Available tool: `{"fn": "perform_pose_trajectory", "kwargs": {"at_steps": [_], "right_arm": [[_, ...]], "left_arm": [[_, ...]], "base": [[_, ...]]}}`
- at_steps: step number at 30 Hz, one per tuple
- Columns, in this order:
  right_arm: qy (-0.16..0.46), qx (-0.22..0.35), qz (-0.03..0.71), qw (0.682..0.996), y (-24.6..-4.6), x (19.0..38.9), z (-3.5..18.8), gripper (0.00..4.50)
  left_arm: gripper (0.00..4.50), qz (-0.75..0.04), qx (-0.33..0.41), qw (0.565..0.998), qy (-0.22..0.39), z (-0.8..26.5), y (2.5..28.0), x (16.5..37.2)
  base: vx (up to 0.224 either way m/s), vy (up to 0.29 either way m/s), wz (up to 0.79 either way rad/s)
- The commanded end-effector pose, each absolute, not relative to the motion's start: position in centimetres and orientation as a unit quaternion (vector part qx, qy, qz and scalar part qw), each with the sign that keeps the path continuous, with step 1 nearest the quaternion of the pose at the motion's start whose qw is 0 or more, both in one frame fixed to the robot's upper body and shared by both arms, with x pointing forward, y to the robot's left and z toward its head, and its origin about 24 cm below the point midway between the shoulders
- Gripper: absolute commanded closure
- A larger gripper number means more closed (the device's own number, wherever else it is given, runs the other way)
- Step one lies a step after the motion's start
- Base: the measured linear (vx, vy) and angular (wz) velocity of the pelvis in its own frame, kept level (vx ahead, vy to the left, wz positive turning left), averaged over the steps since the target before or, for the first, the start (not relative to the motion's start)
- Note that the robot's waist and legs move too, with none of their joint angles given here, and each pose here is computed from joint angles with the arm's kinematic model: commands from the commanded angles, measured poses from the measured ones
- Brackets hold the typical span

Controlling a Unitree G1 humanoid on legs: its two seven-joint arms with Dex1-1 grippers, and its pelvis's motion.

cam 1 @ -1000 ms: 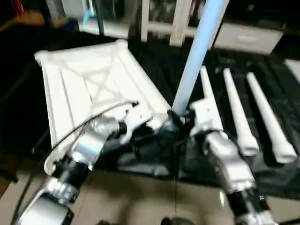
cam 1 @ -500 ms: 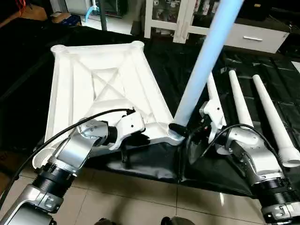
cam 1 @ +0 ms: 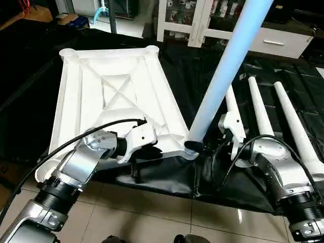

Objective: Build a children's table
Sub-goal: Rotate leg to tighten

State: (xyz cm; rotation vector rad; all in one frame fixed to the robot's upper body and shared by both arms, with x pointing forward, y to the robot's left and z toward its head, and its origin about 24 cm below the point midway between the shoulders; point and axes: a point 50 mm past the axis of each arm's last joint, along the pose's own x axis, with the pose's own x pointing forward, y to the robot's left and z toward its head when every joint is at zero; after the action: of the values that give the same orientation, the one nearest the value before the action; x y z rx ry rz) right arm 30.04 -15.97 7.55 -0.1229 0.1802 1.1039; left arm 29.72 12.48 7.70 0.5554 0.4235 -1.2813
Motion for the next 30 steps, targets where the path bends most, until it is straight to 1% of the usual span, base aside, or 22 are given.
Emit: {"fn": "perform_pose_trajectory", "kwargs": {"at_steps": [1,6,10,12,13,14,16,17,18,19,21,22,23,24,25,27,30], "right_arm": [[0.091,-0.053,0.526,0.844,-16.4,30.0,7.5,2.06],[0.093,-0.052,0.526,0.844,-16.5,30.1,7.4,2.49],[0.095,-0.051,0.522,0.846,-16.7,30.1,7.3,2.56],[0.098,-0.049,0.509,0.854,-16.7,30.2,7.2,2.57],[0.102,-0.052,0.487,0.866,-16.6,30.5,6.8,2.57],[0.104,-0.054,0.478,0.871,-16.6,30.6,6.7,2.57],[0.119,-0.058,0.404,0.905,-16.4,31.4,5.8,2.57],[0.121,-0.058,0.392,0.91,-16.4,31.5,5.7,2.58],[0.131,-0.057,0.339,0.93,-16.3,31.9,5.2,2.59],[0.136,-0.055,0.312,0.939,-16.3,32.1,5.0,2.59],[0.16,-0.053,0.173,0.97,-16.5,32.6,3.9,2.59],[0.161,-0.053,0.165,0.972,-16.5,32.6,3.9,2.59],[0.172,-0.047,0.067,0.982,-16.2,32.5,3.1,2.59],[0.172,-0.047,0.067,0.982,-16.2,32.5,3.1,2.59],[0.161,-0.046,0.034,0.985,-15.4,32.5,3.0,2.59],[0.142,-0.048,0.019,0.989,-13.9,32.4,3.2,2.59],[0.131,-0.047,0.027,0.99,-13.3,32.5,3.4,2.59]], "left_arm": [[4.5,-0.611,0.244,0.713,0.241,5.5,12.2,28.4],[4.5,-0.613,0.243,0.712,0.242,5.4,12.2,28.3],[4.5,-0.614,0.242,0.711,0.243,5.4,12.2,28.3],[4.5,-0.613,0.24,0.712,0.243,5.4,12.2,28.3],[4.5,-0.611,0.238,0.715,0.244,5.4,12.1,28.3],[4.5,-0.61,0.238,0.716,0.244,5.4,12.1,28.3],[4.5,-0.59,0.233,0.731,0.25,5.3,11.9,28.7],[4.5,-0.585,0.232,0.735,0.251,5.3,11.9,28.8],[4.5,-0.563,0.231,0.751,0.256,5.2,11.8,29.3],[4.5,-0.551,0.231,0.759,0.259,5.2,11.7,29.6],[4.5,-0.497,0.228,0.793,0.266,5.1,11.5,30.7],[4.5,-0.495,0.228,0.795,0.267,5.1,11.5,30.8],[4.5,-0.463,0.227,0.812,0.272,4.9,11.2,31.4],[4.5,-0.463,0.227,0.812,0.272,4.9,11.2,31.4],[4.5,-0.456,0.231,0.815,0.274,4.9,10.9,31.6],[4.5,-0.454,0.235,0.814,0.275,4.8,10.7,31.6],[4.5,-0.456,0.236,0.813,0.274,4.9,10.6,31.6]], "base": [[0.0,0.0,0.0],[0.0,0.0,0.0],[0.0,0.0,0.0],[0.0,0.0,0.0],[0.0,0.0,0.0],[0.0,0.0,0.0],[0.0,0.0,0.0],[0.0,0.0,0.0],[0.0,0.0,0.0],[0.0,0.0,0.0],[-0.027,0.004,-0.02],[0.0,0.0,0.0],[0.0,0.0,0.0],[0.0,0.0,0.0],[0.0,0.0,0.0],[0.0,0.0,0.0],[0.0,0.0,0.0]]}}
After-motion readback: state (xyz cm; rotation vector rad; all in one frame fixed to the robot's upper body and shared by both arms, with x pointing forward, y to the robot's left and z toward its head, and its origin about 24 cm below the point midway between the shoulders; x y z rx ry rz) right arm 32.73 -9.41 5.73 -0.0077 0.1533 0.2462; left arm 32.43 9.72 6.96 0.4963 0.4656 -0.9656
